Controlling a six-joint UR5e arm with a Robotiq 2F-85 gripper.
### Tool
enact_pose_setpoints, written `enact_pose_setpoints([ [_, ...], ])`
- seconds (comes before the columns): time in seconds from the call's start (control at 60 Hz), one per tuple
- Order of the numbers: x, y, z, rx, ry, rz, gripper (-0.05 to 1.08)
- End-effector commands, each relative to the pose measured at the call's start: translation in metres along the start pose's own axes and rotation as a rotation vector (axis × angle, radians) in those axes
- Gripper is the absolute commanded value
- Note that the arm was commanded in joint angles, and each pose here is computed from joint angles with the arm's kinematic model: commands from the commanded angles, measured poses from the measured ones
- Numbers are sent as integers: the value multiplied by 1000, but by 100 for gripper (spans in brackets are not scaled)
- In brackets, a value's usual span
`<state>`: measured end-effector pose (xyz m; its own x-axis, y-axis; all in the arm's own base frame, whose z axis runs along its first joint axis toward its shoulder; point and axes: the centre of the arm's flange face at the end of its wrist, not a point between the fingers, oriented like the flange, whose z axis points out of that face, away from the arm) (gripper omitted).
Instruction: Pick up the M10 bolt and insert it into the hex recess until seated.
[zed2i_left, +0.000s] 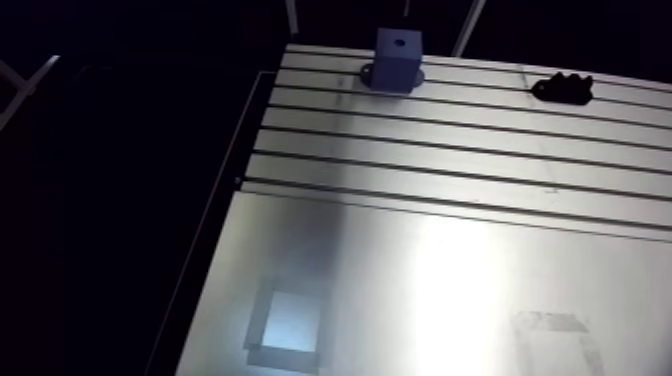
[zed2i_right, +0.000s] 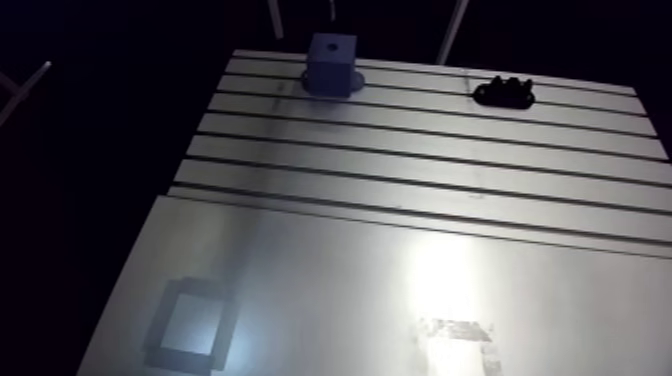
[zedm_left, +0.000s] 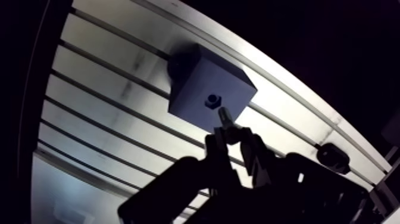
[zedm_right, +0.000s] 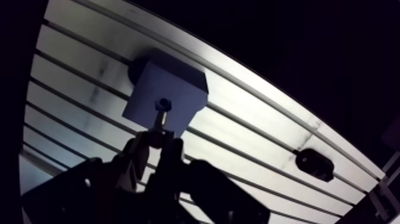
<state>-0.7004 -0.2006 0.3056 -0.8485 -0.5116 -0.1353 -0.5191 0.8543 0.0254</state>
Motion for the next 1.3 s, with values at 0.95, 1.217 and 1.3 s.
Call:
enact_pose_setpoints([
  [0.95,2,-2,28,14,-39,-3,103],
  [1.217,3,-2,30,18,-41,-3,103],
  [1.3,3,-2,31,18,-41,-2,103],
])
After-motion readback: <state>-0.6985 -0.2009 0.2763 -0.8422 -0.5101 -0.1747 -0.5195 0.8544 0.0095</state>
